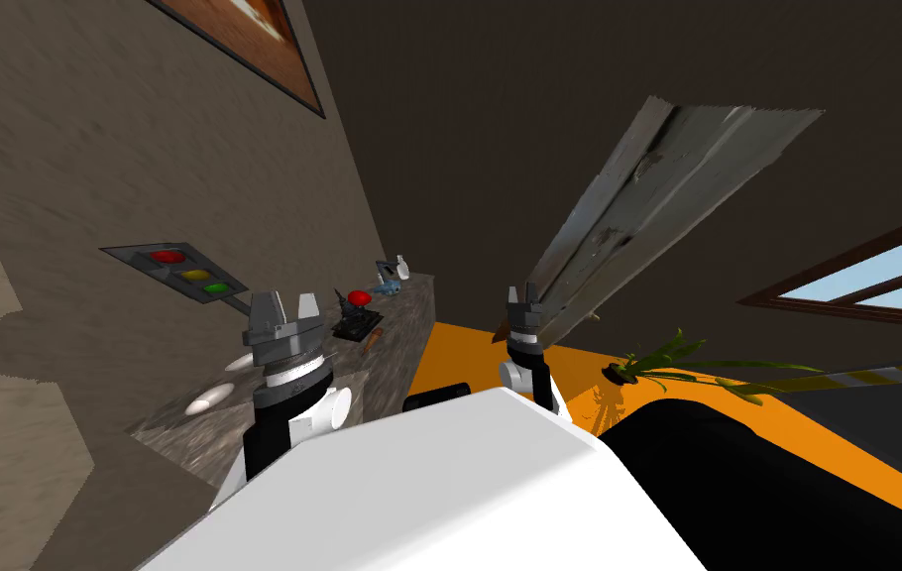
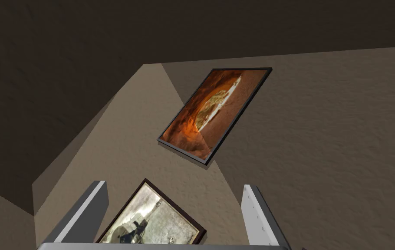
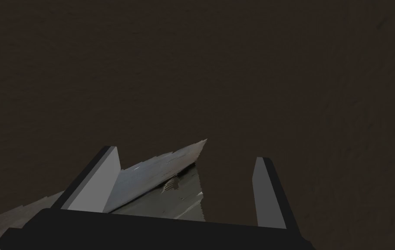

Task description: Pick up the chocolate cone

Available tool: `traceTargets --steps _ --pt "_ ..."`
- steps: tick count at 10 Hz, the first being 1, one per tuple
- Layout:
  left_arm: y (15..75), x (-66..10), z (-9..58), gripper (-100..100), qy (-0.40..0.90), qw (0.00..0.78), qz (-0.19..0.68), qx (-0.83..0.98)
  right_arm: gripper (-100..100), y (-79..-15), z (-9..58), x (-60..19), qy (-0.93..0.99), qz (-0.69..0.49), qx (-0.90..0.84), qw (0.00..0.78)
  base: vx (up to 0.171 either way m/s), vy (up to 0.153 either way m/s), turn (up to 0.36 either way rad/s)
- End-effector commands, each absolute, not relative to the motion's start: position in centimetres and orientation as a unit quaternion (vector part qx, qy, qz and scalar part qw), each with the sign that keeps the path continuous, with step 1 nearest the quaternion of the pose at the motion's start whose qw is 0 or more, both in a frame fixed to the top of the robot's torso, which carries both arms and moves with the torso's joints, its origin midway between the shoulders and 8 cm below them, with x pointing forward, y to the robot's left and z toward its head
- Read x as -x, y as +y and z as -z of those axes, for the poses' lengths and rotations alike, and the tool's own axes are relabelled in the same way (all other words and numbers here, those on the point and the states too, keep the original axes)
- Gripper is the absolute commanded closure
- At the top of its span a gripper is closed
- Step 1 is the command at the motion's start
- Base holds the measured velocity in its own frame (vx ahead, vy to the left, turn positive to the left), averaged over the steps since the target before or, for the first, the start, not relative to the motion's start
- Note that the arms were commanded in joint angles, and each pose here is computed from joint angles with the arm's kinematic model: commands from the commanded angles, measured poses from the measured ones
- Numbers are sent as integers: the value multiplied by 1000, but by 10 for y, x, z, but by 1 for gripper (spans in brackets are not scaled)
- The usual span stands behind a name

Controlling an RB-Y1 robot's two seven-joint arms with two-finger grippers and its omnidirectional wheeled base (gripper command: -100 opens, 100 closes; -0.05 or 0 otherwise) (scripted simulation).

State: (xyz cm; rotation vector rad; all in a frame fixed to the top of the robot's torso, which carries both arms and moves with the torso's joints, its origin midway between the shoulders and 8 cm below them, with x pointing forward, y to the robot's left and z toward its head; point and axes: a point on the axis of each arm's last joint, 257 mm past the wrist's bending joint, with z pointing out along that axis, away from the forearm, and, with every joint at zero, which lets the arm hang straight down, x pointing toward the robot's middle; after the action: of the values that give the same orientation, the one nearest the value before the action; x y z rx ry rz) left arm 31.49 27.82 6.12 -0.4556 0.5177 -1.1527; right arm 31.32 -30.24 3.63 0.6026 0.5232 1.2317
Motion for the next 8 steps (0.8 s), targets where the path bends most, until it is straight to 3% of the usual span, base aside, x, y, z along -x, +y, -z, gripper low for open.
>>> traceTargets --steps 1,8 --pt "275 -317 -56 -100 264 778 533 202 0 -302 -36 -313 239 -562 -275 743 0 -12 33" --pt "275 -330 -3 -100 399 734 510 206 0 -302 -36 -313 239 -562 -275 743 -13 -38 54"
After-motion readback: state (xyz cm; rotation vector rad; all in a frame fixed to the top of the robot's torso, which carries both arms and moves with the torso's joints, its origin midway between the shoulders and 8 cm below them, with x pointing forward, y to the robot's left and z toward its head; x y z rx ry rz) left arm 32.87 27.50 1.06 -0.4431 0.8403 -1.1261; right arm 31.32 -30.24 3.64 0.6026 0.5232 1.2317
